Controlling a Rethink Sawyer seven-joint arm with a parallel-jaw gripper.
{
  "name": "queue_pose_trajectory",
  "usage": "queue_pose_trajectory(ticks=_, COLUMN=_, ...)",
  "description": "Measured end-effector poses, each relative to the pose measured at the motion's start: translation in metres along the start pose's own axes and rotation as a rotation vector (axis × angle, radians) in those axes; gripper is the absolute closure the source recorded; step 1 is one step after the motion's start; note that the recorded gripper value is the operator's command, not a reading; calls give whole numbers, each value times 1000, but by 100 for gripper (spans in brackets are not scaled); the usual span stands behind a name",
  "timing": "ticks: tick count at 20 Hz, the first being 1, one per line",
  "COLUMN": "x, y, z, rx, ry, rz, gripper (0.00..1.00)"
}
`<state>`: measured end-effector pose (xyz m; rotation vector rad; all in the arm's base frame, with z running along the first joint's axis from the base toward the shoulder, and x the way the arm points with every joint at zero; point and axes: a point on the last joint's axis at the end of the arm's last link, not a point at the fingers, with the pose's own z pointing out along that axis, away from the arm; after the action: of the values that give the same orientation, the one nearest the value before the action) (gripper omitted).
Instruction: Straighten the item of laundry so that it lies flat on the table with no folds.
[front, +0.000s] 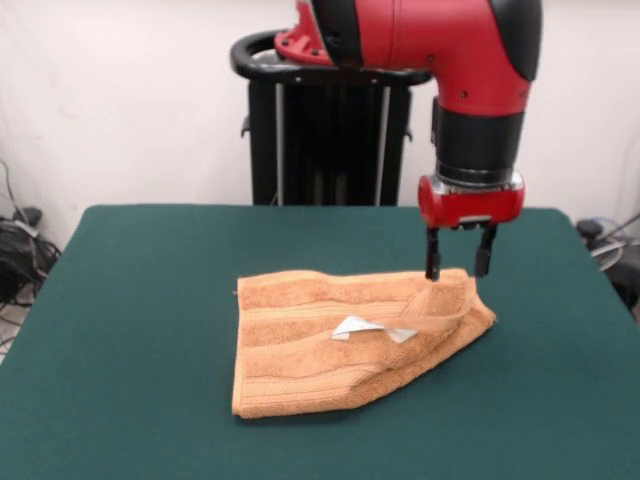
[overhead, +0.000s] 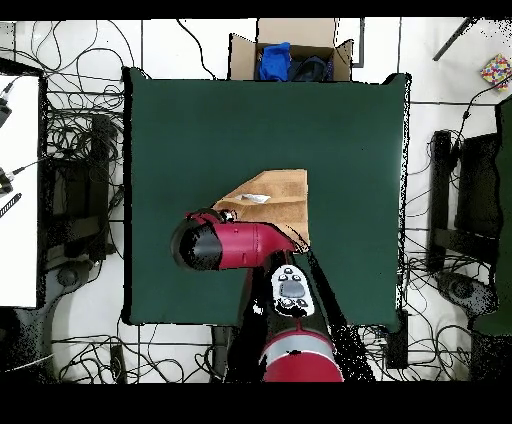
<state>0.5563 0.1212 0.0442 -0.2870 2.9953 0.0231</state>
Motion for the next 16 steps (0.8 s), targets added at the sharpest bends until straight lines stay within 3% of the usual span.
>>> queue_pose_trajectory(ticks=7, x=2, y=-3, z=11, rx=0, ry=-20, rz=10, gripper=0)
queue_pose_trajectory(ticks=16, x=3, y=-27, z=16, rx=5, ry=-34, rz=55, gripper=0)
